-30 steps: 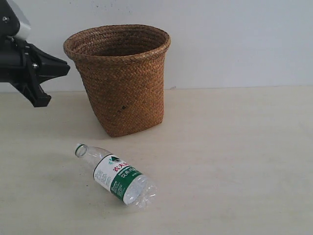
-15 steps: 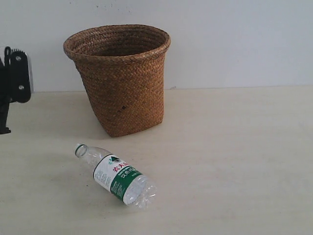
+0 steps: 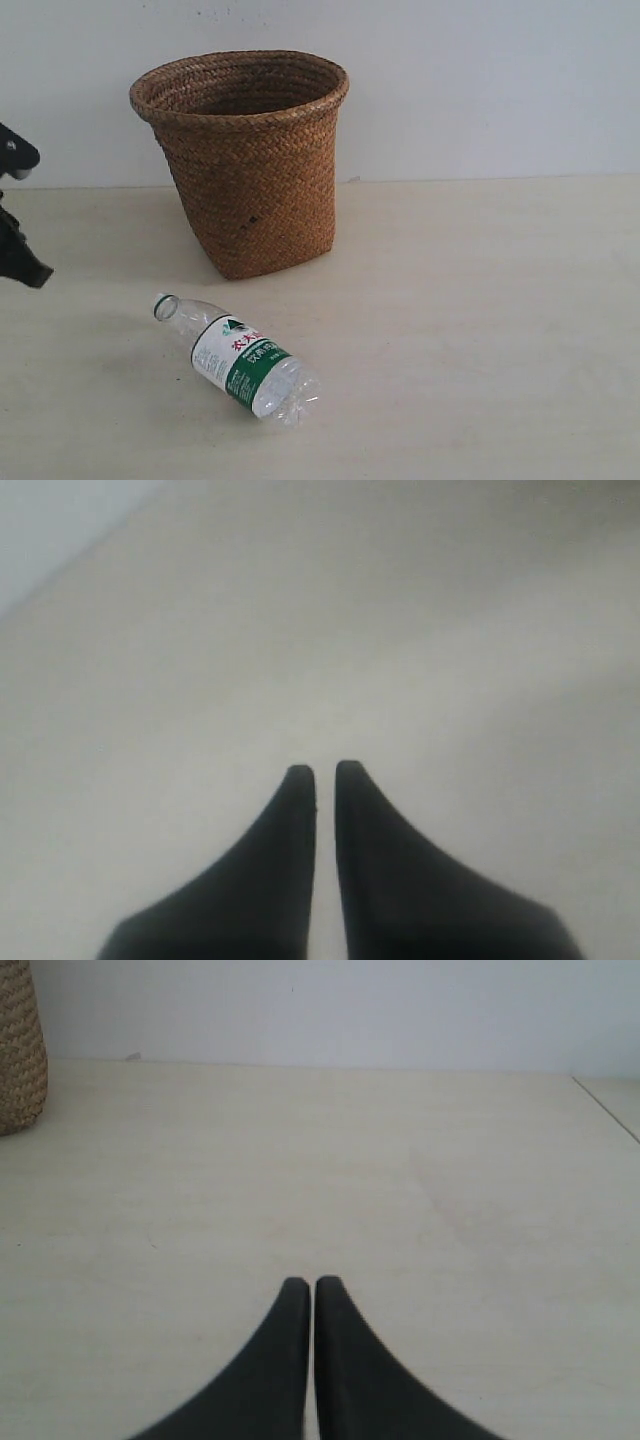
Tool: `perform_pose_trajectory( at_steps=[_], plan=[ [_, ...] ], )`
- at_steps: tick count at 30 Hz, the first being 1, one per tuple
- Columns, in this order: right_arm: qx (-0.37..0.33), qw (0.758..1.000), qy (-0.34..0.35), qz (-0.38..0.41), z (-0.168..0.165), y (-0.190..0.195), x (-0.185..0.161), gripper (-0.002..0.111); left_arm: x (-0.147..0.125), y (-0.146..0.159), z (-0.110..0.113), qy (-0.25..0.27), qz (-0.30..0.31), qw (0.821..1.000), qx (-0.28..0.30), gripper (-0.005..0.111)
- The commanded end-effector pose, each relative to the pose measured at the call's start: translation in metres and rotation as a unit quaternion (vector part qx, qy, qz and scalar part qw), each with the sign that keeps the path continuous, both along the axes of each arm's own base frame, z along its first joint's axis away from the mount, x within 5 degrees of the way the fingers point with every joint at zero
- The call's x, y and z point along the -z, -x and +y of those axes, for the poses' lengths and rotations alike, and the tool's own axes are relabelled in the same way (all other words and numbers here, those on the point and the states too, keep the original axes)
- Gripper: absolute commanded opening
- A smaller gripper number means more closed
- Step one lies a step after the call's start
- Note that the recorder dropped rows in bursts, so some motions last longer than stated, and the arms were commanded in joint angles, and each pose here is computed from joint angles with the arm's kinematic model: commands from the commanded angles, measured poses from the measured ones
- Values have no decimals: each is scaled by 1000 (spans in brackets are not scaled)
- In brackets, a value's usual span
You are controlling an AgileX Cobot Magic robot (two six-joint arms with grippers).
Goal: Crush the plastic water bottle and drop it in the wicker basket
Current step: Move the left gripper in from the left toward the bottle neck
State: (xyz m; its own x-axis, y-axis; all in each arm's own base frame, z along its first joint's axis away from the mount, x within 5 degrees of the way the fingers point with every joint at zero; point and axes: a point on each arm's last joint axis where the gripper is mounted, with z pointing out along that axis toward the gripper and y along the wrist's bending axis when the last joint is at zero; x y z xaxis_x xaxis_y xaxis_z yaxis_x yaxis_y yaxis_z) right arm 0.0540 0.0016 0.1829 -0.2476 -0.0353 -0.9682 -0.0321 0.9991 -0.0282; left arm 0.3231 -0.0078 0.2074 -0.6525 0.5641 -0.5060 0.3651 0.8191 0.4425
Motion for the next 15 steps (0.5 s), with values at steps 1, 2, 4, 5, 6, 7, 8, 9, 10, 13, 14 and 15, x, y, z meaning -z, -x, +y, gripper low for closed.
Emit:
perform_pose_trajectory(
  at_steps=[1,2,4,5,6,7,8,9,10,13,14,15],
  plan=[
    [-1,1000,1,-5,0,0,-1,0,35,7,-14,-68,127,982,122,4],
    [-1,1000,1,-5,0,0,-1,0,40,10,-18,-106,154,966,178,4],
    [-1,1000,1,-5,0,0,-1,0,42,12,-25,-144,170,944,241,4],
    [-1,1000,0,-5,0,0,-1,0,42,12,-27,-148,165,943,250,4],
    [-1,1000,-2,-5,0,0,-1,0,39,9,-27,-149,156,944,251,4],
    [-1,1000,-2,-5,0,0,-1,0,35,7,-28,-150,148,945,250,4],
    [-1,1000,-2,-5,0,0,-1,0,32,4,-28,-151,144,946,249,4],
    [-1,1000,-2,-5,0,0,-1,0,26,1,-28,-155,140,946,247,4],
    [-1,1000,-2,-5,0,0,-1,0,21,-3,-28,-156,136,947,244,4],
    [-1,1000,-2,-5,0,0,-1,0,5,-15,-29,-160,112,951,239,4],
    [-1,1000,-2,-5,0,0,-1,0,0,-19,-30,-162,102,952,238,4],
    [-1,1000,-2,-5,0,0,-1,0,-5,-22,-30,-163,93,953,237,4]
  ],
)
